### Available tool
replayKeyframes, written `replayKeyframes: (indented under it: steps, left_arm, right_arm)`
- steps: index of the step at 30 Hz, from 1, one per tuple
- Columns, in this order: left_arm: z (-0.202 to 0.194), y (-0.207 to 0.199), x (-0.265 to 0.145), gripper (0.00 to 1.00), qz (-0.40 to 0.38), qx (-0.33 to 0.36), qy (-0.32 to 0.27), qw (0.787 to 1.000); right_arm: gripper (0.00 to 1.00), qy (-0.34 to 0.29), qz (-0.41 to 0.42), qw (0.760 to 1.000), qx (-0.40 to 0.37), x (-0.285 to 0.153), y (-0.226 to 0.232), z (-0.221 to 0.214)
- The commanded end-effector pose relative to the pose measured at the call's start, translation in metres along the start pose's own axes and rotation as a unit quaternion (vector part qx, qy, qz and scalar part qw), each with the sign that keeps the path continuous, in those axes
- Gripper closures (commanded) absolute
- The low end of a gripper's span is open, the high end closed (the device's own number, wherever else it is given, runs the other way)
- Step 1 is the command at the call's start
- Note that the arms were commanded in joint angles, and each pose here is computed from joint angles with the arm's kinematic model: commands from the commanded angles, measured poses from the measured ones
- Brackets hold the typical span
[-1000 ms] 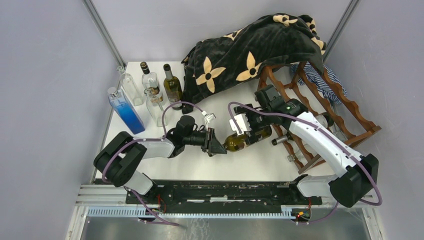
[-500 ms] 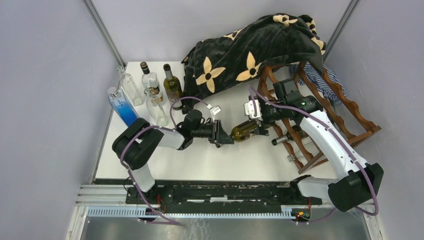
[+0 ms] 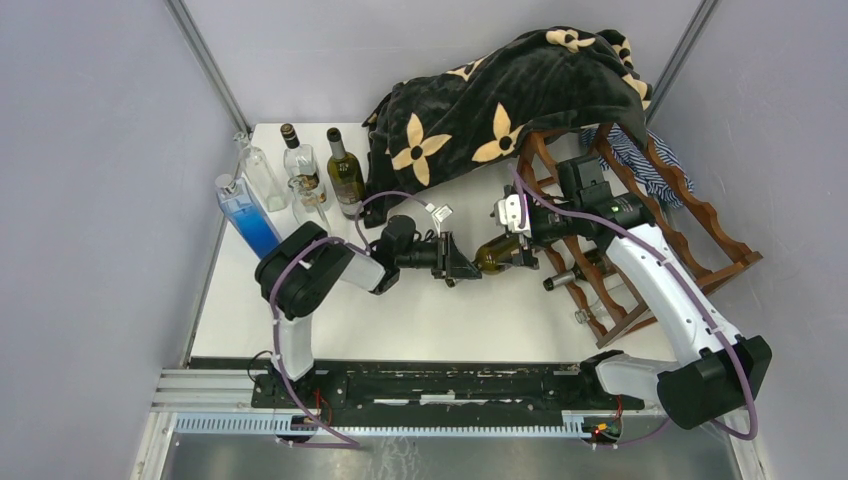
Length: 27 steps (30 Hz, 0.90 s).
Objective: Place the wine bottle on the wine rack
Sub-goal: Place the wine bottle in the wine rack.
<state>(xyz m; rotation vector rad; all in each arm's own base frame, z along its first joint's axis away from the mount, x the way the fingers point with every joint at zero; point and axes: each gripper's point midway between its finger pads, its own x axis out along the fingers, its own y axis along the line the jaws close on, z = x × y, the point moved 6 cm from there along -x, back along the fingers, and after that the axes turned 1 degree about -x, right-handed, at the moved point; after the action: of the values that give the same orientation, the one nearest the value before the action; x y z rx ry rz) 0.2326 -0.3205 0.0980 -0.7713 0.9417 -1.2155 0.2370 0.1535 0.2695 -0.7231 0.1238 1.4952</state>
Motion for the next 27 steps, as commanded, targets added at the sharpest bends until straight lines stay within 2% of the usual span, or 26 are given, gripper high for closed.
replayKeyframes:
  steps: [1,12,27]
  left_arm:
    - [0.025,-0.044,0.016,0.98,-0.099,0.086,-0.019,0.991]
    - [0.031,-0.035,0.045,0.98,-0.081,0.097,-0.008,0.992]
    - [0.047,-0.031,0.075,0.98,-0.102,0.119,-0.019,0.987]
  right_arm:
    - [0.02,-0.024,-0.018,0.999,-0.023,-0.007,-0.006,0.015]
    - [0.02,-0.028,-0.02,0.999,-0.023,-0.01,-0.004,0.015]
    - [0.02,-0.023,-0.024,0.999,-0.024,-0.011,-0.005,0.014]
